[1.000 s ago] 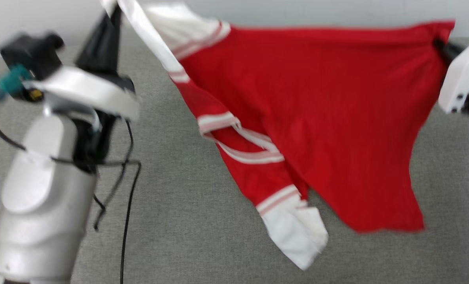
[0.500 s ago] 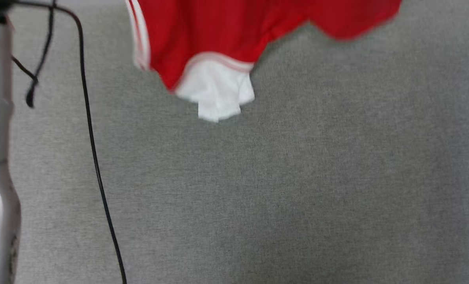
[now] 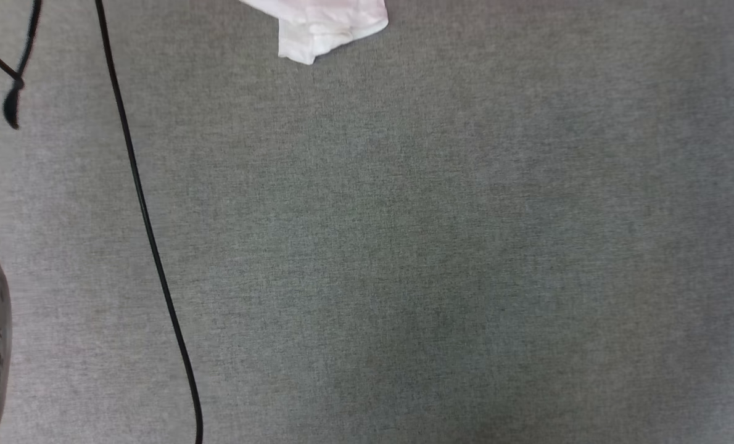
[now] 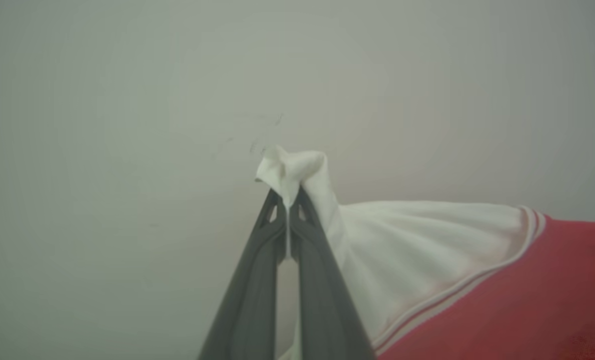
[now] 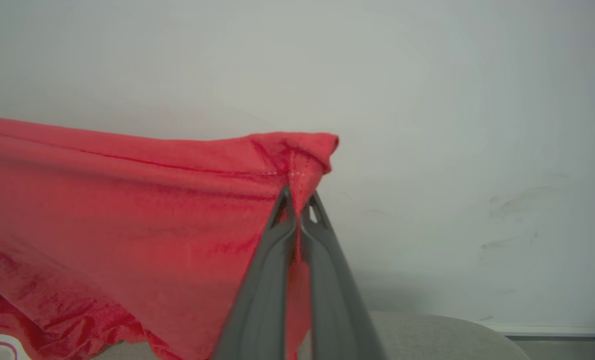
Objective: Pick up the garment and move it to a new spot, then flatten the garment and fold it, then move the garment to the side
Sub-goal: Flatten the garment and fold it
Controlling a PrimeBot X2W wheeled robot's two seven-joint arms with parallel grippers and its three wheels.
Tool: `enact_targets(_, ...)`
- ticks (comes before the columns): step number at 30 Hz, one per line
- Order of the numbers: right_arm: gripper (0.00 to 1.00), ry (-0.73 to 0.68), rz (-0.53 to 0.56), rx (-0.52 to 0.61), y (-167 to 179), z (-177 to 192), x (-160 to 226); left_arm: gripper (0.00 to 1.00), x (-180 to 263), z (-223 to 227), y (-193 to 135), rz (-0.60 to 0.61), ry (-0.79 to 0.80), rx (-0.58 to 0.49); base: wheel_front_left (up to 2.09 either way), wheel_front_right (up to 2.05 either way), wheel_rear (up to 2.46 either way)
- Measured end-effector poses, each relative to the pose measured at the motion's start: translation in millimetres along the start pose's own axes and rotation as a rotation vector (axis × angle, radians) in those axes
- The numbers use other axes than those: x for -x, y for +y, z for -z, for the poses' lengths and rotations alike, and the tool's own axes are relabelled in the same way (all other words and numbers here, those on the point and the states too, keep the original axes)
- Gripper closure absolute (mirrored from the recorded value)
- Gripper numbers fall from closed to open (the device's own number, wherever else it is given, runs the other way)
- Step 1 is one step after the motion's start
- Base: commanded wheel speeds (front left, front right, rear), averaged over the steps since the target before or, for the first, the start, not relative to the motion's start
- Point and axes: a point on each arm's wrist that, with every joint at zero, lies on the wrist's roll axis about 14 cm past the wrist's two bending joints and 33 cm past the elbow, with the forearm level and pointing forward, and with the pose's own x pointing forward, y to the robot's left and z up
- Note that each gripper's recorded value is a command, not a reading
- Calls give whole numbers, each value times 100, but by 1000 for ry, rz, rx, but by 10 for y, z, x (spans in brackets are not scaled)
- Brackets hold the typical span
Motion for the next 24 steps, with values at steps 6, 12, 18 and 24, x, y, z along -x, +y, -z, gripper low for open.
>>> enact_targets(6, 100, 109, -37, -36, 183, 620, -122, 100, 100, 680, 166, -39, 125, 51, 0, 0, 0)
enact_targets(12, 100, 207, -65, -75, 338, 1135, -44, 100, 410, 1245, 254, -86, 255, 123, 0, 0, 0)
enact_targets(18, 100, 300, -73, -116, 388, 1541, 324, 100, 976, 1659, 226, -123, 398, 169, 0, 0, 0)
enact_targets(24, 100, 360, -71, -135, 355, 1763, 804, 100, 1597, 1766, 125, -127, 471, 207, 0, 0, 0)
